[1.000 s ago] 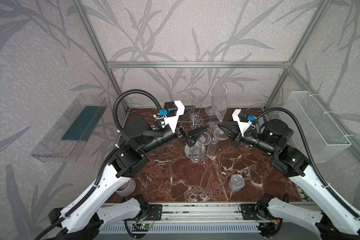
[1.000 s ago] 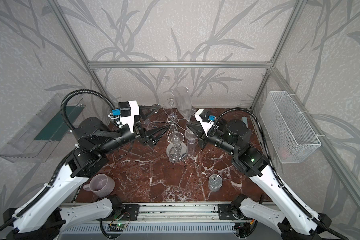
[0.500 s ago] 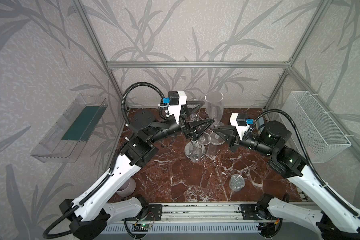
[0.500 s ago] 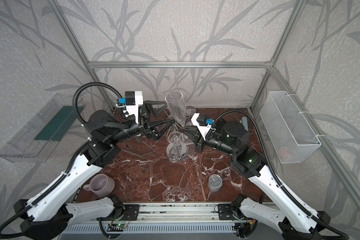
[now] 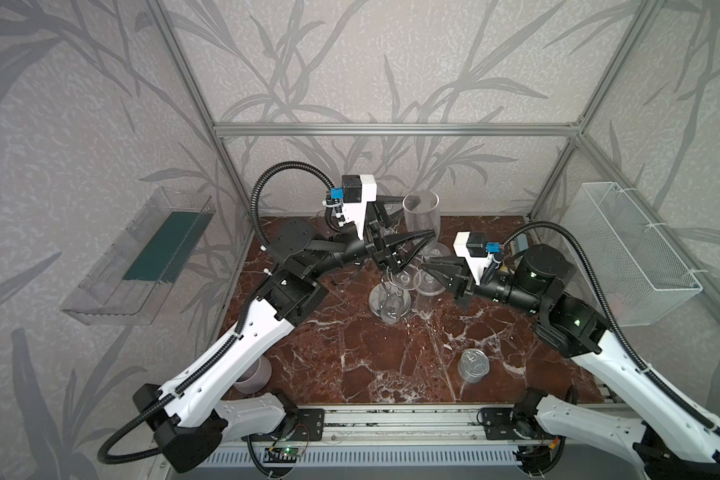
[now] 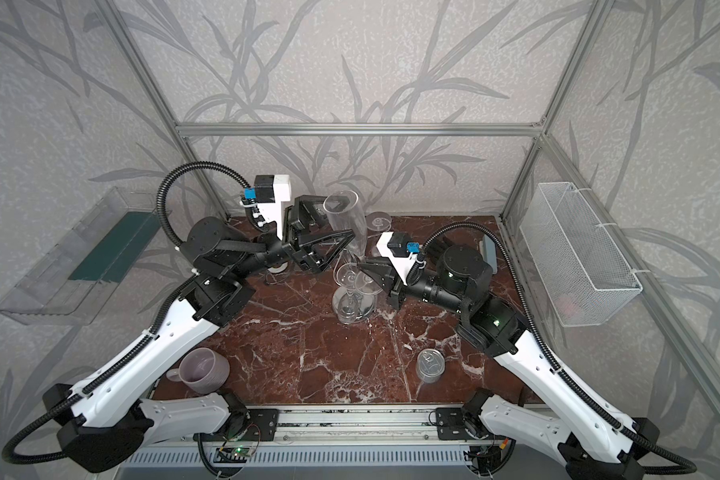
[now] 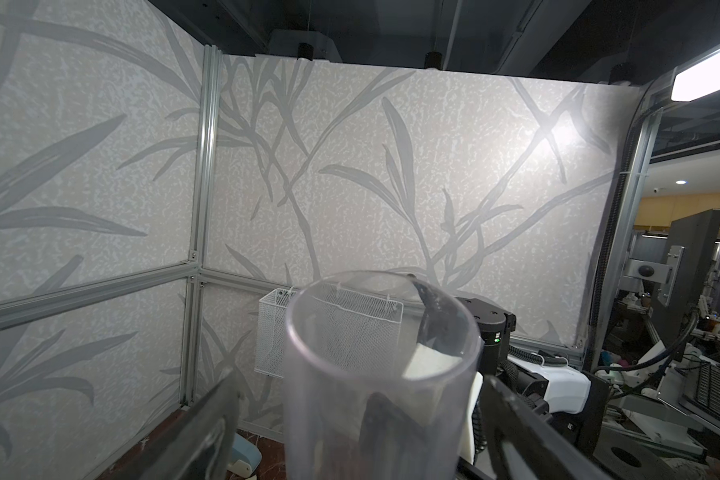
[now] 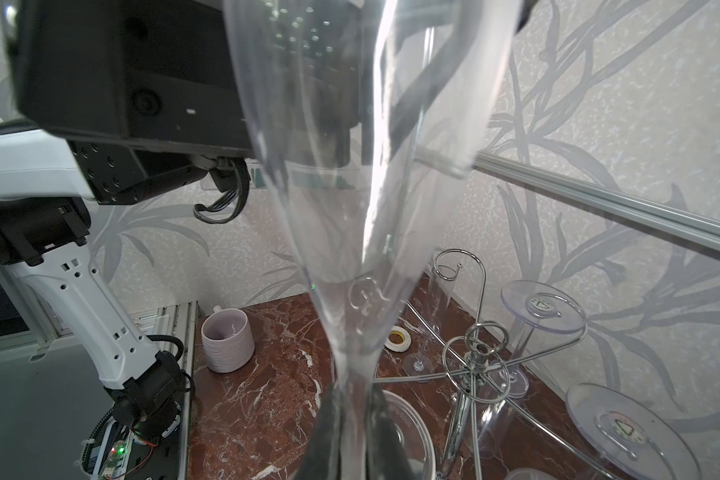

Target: Take the wine glass off the wine glass rack

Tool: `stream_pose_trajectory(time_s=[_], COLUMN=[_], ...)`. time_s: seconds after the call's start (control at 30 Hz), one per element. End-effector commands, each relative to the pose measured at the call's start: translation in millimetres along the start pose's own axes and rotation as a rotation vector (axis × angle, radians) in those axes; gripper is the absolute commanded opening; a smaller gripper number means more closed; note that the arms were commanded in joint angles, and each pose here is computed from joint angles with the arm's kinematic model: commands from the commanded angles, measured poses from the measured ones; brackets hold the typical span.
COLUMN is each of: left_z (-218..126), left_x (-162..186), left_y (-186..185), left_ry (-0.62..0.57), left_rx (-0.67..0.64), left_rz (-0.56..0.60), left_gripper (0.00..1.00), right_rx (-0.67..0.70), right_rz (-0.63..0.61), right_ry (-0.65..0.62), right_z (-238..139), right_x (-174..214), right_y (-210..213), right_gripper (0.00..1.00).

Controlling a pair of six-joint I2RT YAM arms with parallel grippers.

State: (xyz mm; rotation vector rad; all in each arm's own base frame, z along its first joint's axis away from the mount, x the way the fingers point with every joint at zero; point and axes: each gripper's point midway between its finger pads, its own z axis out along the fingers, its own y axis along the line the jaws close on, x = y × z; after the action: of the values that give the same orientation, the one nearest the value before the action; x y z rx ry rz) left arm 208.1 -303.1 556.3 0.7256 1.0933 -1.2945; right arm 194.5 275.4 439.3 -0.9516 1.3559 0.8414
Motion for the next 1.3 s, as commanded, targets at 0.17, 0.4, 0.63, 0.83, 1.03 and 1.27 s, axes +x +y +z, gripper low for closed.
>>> stream_pose_trajectory(time_s=[0.17, 0.4, 0.63, 0.83, 1.03, 1.27], left_z=[5.8, 6.7, 6.5, 2.7, -17.3, -48.9], left_x=[-7.4, -4.2, -2.2, -3.6, -13.2, -27.8], left_y=[-6.9, -9.2, -7.3, -8.0, -12.3, -28.9], left_ry=[-0.019, -0.002, 0.005, -0.001, -0.003, 0.026], left_rx=[0.062, 0.078, 0.069, 0.056, -0.023, -0.099], left_rz=[-0.015, -0.018, -0.017, -0.012, 0.069, 0.165], left_gripper=[0.83, 0.66, 0.46, 0.44, 0.44, 0.44], right_rx=[0.010, 0.002, 0.006, 0.034, 0.105, 0.217], right_rz=[-0.014, -0.016, -0.021, -0.029, -0.083, -0.132], right_ry=[-0.014, 0.011, 0.014, 0.006, -0.081, -0.183], right_z=[1.1, 7.9, 7.4, 4.6, -12.7, -39.2], right_x=[-8.0, -2.2, -3.5, -5.9, -25.8, -47.1], right_y=[-0.8, -0.9, -1.0, -4.6, -9.9, -18.9], right_gripper=[0.00, 0.00, 0.00, 0.47, 0.75, 0.78])
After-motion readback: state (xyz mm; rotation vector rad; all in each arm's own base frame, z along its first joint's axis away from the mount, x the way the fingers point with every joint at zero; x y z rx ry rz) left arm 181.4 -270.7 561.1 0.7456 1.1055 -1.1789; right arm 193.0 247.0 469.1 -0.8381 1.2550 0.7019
